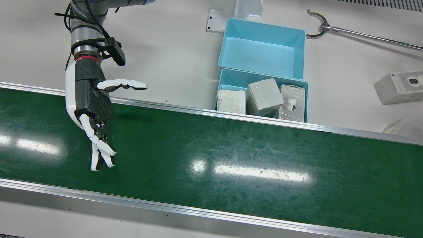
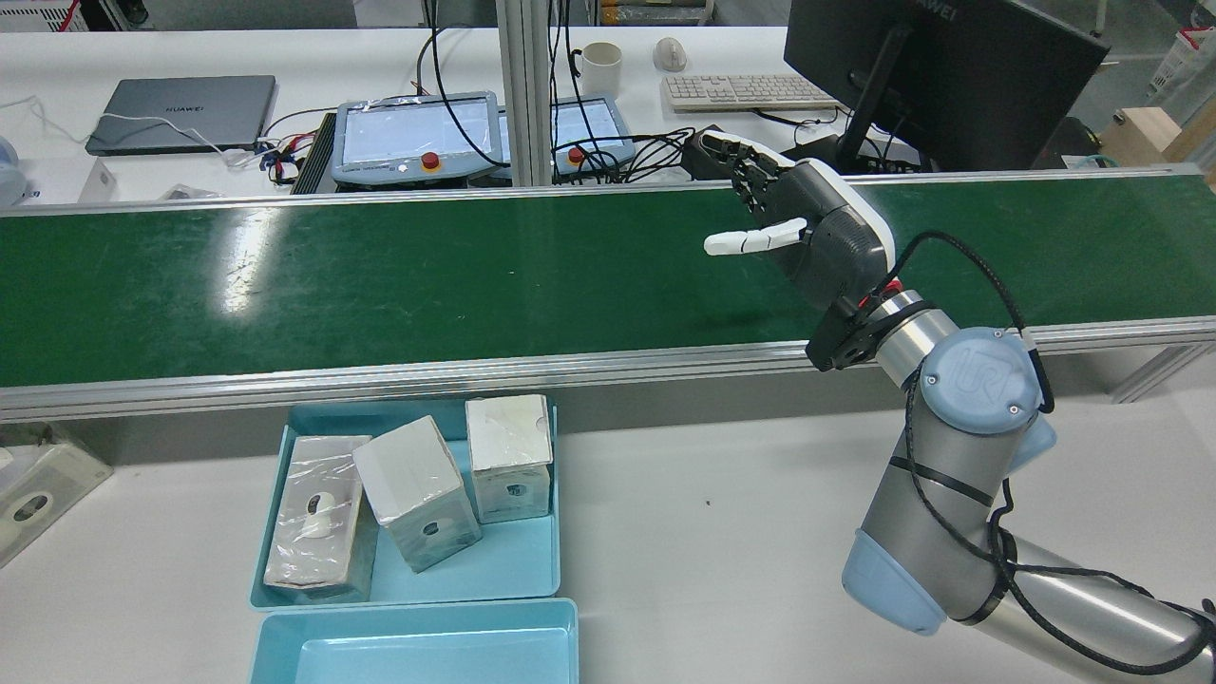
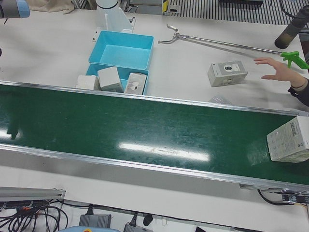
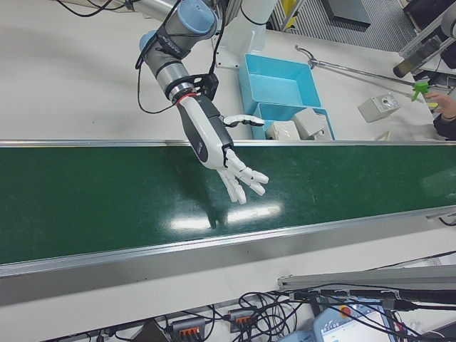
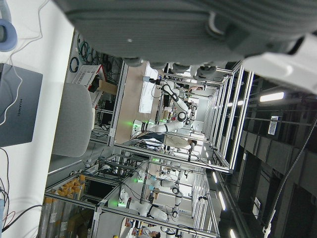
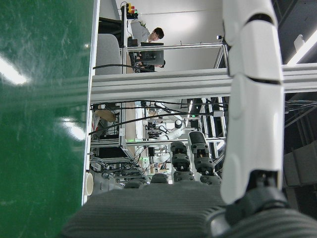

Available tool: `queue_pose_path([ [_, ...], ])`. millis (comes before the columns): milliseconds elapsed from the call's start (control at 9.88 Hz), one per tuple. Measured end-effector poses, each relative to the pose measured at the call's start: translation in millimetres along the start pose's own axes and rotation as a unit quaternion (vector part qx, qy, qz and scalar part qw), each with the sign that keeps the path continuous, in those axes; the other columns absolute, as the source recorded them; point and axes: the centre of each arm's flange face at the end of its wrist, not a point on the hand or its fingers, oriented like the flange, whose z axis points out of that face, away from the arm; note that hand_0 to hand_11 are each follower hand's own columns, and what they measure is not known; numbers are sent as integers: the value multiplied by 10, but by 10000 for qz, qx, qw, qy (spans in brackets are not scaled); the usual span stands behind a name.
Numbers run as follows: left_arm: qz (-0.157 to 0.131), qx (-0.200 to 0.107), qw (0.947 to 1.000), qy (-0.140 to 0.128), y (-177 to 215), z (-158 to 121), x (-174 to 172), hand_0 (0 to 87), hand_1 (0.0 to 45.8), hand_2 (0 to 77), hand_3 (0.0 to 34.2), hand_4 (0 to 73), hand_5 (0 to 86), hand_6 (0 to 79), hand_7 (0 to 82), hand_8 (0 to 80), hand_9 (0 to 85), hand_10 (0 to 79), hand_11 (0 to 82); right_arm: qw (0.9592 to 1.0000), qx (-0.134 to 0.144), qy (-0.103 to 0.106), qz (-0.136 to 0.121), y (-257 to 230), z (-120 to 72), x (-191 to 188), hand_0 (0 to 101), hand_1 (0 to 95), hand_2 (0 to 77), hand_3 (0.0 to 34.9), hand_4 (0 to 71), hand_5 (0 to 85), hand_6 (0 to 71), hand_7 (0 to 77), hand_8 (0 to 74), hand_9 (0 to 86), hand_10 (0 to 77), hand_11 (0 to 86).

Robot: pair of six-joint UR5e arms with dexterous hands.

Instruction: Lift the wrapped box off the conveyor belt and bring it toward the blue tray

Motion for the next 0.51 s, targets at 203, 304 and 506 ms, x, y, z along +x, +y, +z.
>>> queue_pose_path([
  [203,0,0,10000,0,0,0,0,0,0,11,0,0,11,5,5,5,0,5,5,9999,137,-10,72,-147,55,2,484,147,87,0,115,185,49,27,16,22,0,5],
  [304,0,0,10000,0,0,0,0,0,0,5,0,0,11,5,5,5,0,5,5,9997,234,-31,105,-252,76,-18,483,147,109,0,131,229,71,60,33,54,0,5],
  [506,0,0,10000,0,0,0,0,0,0,11,0,0,11,5,5,5,0,0,5,9993,320,-55,167,-388,119,-25,482,169,114,0,131,229,71,38,16,54,0,5],
])
